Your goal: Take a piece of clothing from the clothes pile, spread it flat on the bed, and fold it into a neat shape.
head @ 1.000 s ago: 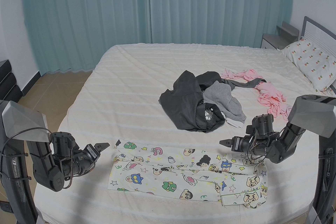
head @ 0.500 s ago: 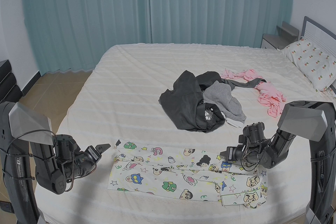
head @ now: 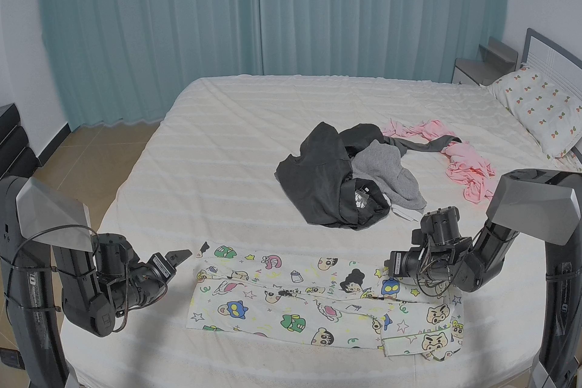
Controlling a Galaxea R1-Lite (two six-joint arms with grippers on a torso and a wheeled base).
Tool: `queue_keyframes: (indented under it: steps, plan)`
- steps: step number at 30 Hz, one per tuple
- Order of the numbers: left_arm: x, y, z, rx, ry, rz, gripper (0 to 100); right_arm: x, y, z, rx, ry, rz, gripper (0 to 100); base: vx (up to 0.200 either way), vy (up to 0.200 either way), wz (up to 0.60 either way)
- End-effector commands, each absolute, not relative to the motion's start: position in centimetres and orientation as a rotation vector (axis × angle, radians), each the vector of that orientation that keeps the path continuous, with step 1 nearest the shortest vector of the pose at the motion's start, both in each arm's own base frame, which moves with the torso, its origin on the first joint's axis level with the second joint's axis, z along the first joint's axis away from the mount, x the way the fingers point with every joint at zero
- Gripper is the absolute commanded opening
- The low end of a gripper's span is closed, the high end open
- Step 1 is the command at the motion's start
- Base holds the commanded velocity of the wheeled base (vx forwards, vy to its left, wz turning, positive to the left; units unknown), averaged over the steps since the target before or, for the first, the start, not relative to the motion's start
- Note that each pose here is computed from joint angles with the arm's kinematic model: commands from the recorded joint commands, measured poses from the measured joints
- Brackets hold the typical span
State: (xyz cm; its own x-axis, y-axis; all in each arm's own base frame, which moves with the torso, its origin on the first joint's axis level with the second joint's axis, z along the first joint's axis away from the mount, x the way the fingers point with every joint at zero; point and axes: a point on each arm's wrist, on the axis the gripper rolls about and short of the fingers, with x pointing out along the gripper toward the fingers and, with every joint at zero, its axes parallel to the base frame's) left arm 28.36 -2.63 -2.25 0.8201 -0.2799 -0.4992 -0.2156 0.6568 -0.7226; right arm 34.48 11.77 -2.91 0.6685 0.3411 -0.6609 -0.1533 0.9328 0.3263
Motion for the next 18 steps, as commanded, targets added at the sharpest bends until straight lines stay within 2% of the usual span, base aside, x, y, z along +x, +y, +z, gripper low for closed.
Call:
queue_keyframes:
  steps: [1,6,7,14,18]
  plan:
    - [28.4,-2.6,-2.3,-0.869,0.63,-0.039,100,34.6,12.7,-2.1,0.242,0.763,0.298,0,0.0,0.0,0.0]
    - [28.4,-2.6,-2.3,-0.869,0.63,-0.039,100,36.0,13.5,-3.5,0.218,0.746,0.259,0,0.0,0.0,0.0]
    - [28.4,-2.6,-2.3,-0.869,0.63,-0.039,100,36.2,13.5,-3.8,0.217,0.747,0.256,100,0.0,0.0,0.0]
    - [28.4,-2.6,-2.3,-0.867,0.631,-0.037,100,35.5,13.2,-3.2,0.249,0.741,0.247,100,0.0,0.0,0.0]
    - [28.3,-2.7,-2.4,-0.866,0.628,-0.038,100,33.7,12.1,-1.3,0.344,0.728,0.217,100,0.0,0.0,0.0]
